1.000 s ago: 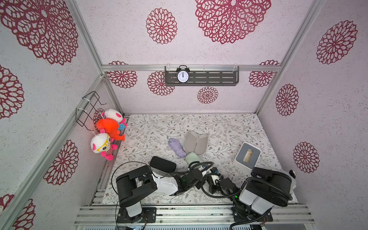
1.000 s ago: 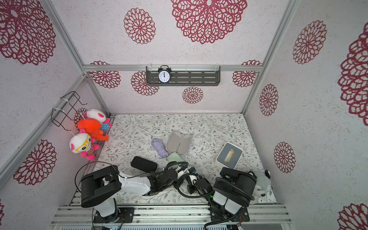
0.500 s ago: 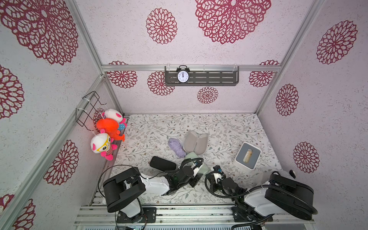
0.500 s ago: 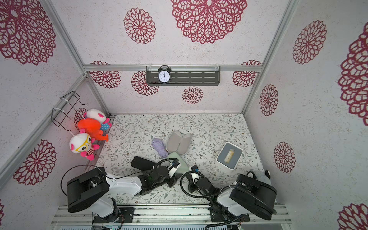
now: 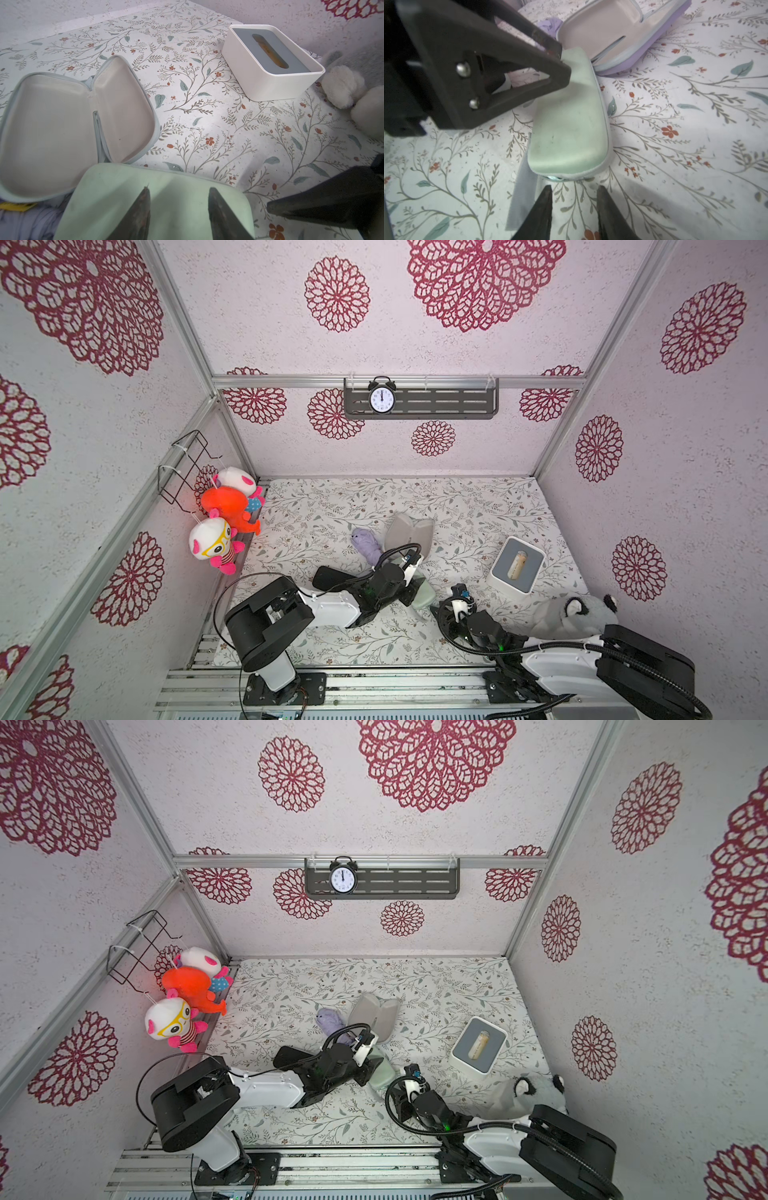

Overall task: Put umbrellas into zippered umbrella sleeves
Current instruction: Zip the zipper on the umbrella sleeve.

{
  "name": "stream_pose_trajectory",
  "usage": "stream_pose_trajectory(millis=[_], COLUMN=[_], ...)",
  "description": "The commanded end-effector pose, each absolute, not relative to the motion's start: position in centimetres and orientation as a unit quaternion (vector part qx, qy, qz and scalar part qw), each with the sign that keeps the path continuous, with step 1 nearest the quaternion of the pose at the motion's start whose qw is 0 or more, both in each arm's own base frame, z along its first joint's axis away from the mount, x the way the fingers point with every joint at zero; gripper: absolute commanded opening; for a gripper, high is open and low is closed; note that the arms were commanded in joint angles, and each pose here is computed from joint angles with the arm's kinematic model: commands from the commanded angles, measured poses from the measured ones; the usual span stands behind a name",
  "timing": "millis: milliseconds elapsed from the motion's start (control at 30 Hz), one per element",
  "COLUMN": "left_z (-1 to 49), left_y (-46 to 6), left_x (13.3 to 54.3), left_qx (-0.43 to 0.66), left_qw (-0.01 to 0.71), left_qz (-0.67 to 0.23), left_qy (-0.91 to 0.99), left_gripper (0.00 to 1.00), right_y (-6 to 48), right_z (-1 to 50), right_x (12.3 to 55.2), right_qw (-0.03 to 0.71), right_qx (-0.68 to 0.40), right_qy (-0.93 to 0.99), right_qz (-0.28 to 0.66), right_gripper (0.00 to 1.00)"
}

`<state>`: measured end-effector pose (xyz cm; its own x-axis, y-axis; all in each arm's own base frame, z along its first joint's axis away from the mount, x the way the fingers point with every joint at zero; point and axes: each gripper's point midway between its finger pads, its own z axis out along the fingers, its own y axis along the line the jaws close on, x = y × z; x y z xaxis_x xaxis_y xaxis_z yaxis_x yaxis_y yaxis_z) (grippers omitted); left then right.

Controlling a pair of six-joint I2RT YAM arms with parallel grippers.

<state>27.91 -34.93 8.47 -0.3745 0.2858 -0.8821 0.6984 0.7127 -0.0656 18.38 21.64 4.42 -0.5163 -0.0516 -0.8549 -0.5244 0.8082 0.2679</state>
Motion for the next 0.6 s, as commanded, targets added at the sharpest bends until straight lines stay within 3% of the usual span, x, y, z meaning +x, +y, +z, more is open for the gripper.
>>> stream_pose_trajectory(millis=[0,367,567], left_z=[7.7,5.6,4.9], left_y=[-35.0,-35.3,-35.6], left_x=[28.2,28.0,27.8], left_qx=[0.314,0.310,0.308], left_qw=[0.466,0.451,0.440], left_qz=[-0.219,-0.231,-0.241], left_qy=[0.798,0.805,0.808], left_gripper=[0.47,0.45,0.44], right_y=[19.3,20.3,21.1], right_z=[0.0,0.3,0.8], right_x=[16.8,17.4,18.1], right_qw=[0.414,0.431,0.445], right_qx=[-0.204,-0.234,-0.245], right_qy=[0.863,0.849,0.840], right_qz=[0.205,0.198,0.190], right_gripper=[0.37,0.38,0.32])
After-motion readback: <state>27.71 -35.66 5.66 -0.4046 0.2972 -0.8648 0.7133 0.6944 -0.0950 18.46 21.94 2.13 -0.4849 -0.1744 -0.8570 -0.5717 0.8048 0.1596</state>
